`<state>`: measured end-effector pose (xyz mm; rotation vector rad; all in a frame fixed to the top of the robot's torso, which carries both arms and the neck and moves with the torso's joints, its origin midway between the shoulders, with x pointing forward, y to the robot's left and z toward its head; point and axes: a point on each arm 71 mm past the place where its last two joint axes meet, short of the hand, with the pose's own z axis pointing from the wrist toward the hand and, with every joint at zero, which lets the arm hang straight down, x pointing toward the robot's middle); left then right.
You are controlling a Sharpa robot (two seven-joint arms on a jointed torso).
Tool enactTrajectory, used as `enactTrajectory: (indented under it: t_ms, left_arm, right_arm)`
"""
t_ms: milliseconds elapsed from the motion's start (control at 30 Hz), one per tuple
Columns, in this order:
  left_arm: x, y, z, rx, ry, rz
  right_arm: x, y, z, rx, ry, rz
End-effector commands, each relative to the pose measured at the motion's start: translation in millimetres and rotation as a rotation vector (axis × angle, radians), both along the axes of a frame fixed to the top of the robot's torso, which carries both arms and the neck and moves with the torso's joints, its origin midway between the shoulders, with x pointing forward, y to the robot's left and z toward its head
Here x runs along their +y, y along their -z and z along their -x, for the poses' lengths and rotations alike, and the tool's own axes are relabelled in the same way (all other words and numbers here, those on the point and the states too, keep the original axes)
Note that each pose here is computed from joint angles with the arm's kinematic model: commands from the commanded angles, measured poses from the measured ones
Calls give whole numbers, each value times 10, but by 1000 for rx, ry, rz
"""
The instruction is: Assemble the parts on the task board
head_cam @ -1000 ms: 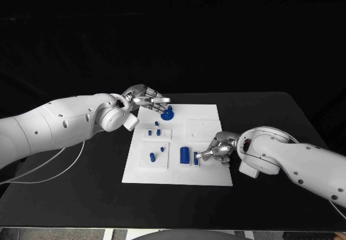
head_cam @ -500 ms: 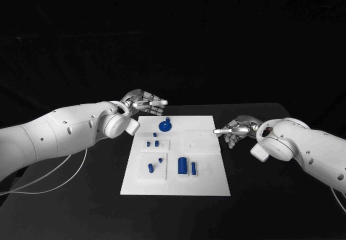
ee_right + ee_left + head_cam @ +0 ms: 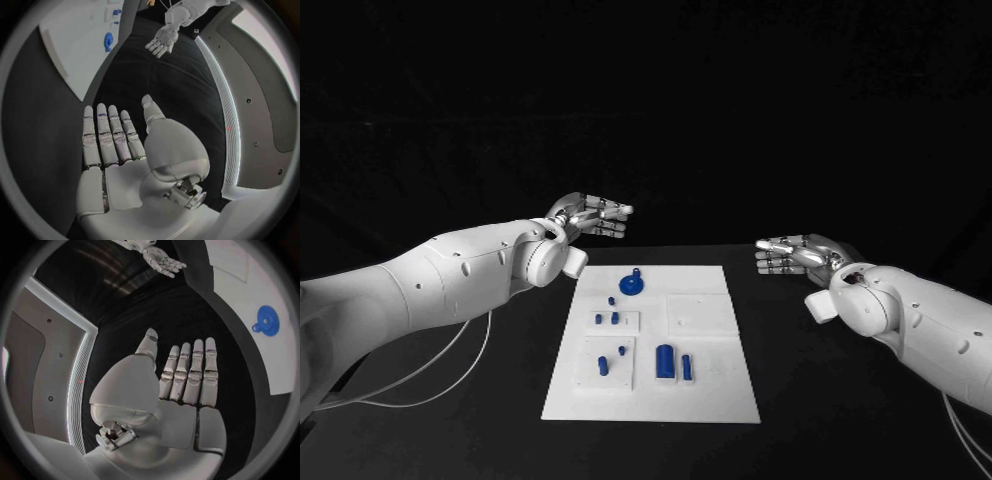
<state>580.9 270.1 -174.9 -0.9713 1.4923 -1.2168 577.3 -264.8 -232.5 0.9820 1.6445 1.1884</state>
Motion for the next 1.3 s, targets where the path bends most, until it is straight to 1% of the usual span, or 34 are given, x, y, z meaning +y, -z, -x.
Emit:
enactTrajectory:
  t_ms: [33, 233, 267, 367, 467, 600, 700, 733, 767, 867, 933, 967, 1033, 1100, 1167, 1233, 1300]
  left_arm:
    - [23, 0, -27, -15, -36, 86]
    - [19, 33, -30, -13, -35, 102]
    - [31, 41, -29, 2, -30, 47]
    - [7, 63, -5, 0, -35, 53]
    - [-44, 107, 47, -3, -43, 64]
    - [-171, 209, 190, -12, -67, 93]
    - [-285, 291, 333, -18, -90, 117]
    - [-348, 332, 420, -21, -104, 129]
    - [-370, 346, 452, -22, -109, 134]
    - [-498, 414, 650, -28, -141, 158]
    - [-570, 445, 774, -30, -160, 170]
    - [-616, 461, 858, -31, -172, 177]
    - [-667, 476, 957, -32, -187, 185]
    - [-708, 485, 1040, -33, -199, 191]
    - [-738, 490, 1106, -33, -209, 195]
    - [-764, 492, 1162, -33, -217, 198]
    - [-774, 493, 1185, -33, -220, 199]
  right_arm:
    - [11, -57, -8, -108, 26, -113]
    - [22, -61, 5, -124, 20, -111]
    - [18, -16, 2, -65, 14, -70]
    - [37, -25, 14, -72, 19, -76]
    - [75, -42, 42, -87, 29, -88]
    - [172, -78, 123, -118, 56, -119]
    - [259, -101, 214, -140, 83, -145]
    - [307, -111, 272, -151, 99, -160]
    - [324, -113, 293, -154, 105, -165]
    - [420, -123, 434, -168, 142, -191]
    - [480, -123, 537, -172, 167, -205]
    - [522, -121, 619, -173, 186, -214]
    - [574, -115, 731, -171, 212, -223]
    - [616, -108, 834, -167, 234, -229]
    - [651, -101, 926, -162, 253, -232]
    - [683, -94, 1021, -155, 272, -233]
    - [701, -89, 1079, -150, 284, -232]
